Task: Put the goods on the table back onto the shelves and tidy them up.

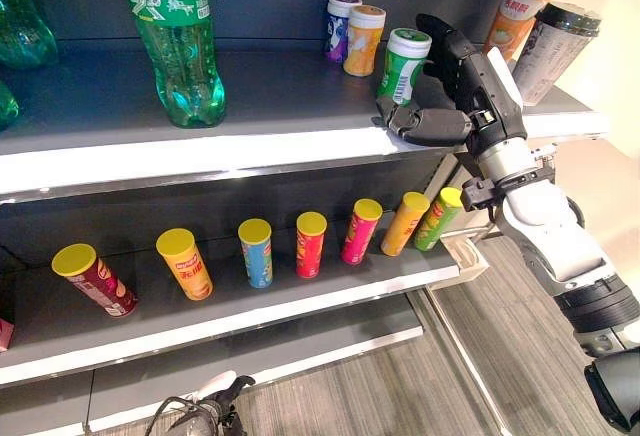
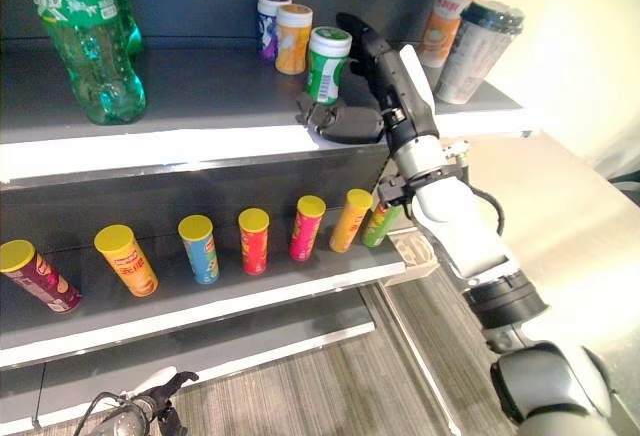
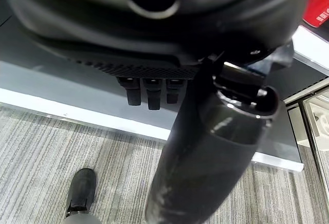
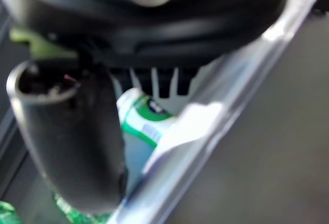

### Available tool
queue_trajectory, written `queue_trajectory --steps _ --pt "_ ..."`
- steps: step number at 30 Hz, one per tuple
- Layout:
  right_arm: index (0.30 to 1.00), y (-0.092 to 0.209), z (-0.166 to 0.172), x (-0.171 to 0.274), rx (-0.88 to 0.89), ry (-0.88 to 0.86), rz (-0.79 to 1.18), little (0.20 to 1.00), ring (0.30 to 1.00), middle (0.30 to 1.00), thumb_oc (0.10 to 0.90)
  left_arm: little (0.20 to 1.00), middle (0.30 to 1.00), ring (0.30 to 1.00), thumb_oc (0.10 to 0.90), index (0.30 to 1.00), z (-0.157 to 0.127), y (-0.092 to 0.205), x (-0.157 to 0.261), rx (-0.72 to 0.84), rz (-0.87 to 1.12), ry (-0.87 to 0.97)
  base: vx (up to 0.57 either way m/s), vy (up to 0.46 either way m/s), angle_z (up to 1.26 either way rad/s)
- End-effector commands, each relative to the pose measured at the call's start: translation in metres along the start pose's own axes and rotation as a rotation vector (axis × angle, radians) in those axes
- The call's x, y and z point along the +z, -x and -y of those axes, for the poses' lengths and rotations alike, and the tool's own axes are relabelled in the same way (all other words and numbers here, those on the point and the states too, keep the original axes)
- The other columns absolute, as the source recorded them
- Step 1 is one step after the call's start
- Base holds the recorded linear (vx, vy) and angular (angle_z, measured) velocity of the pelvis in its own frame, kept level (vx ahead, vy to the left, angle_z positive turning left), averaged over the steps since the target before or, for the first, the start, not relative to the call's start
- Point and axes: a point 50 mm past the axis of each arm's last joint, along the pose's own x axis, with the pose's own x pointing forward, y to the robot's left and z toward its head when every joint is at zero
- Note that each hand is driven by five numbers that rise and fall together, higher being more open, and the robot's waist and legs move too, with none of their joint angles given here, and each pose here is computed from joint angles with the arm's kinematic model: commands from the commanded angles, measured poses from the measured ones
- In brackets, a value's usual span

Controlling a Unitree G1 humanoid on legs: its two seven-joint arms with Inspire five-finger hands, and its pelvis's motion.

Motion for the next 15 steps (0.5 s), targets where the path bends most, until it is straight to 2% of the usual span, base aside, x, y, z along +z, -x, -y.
queue_trajectory --steps 1,8,15 --pt "0.9 -0.008 -0.009 0.027 0.019 -0.035 0.146 0.9 0.9 0.9 0.8 0.9 0.9 0.9 0.8 0.9 -0.035 -0.009 0.032 0.111 0.134 -0.008 0.0 0.0 0.0" --pt "0.9 -0.009 -0.016 0.025 0.02 -0.036 0.143 0.9 0.9 0.9 0.8 0.9 0.9 0.9 0.8 0.9 -0.037 -0.009 0.034 0.119 0.141 -0.008 0.0 0.0 0.0" --pt "0.9 -0.005 0.003 0.018 -0.067 -0.002 0.115 0.9 0.9 0.9 0.8 0.9 0.9 0.9 0.8 0.9 -0.038 -0.009 0.033 0.127 0.135 -0.022 0.0 0.0 0.0"
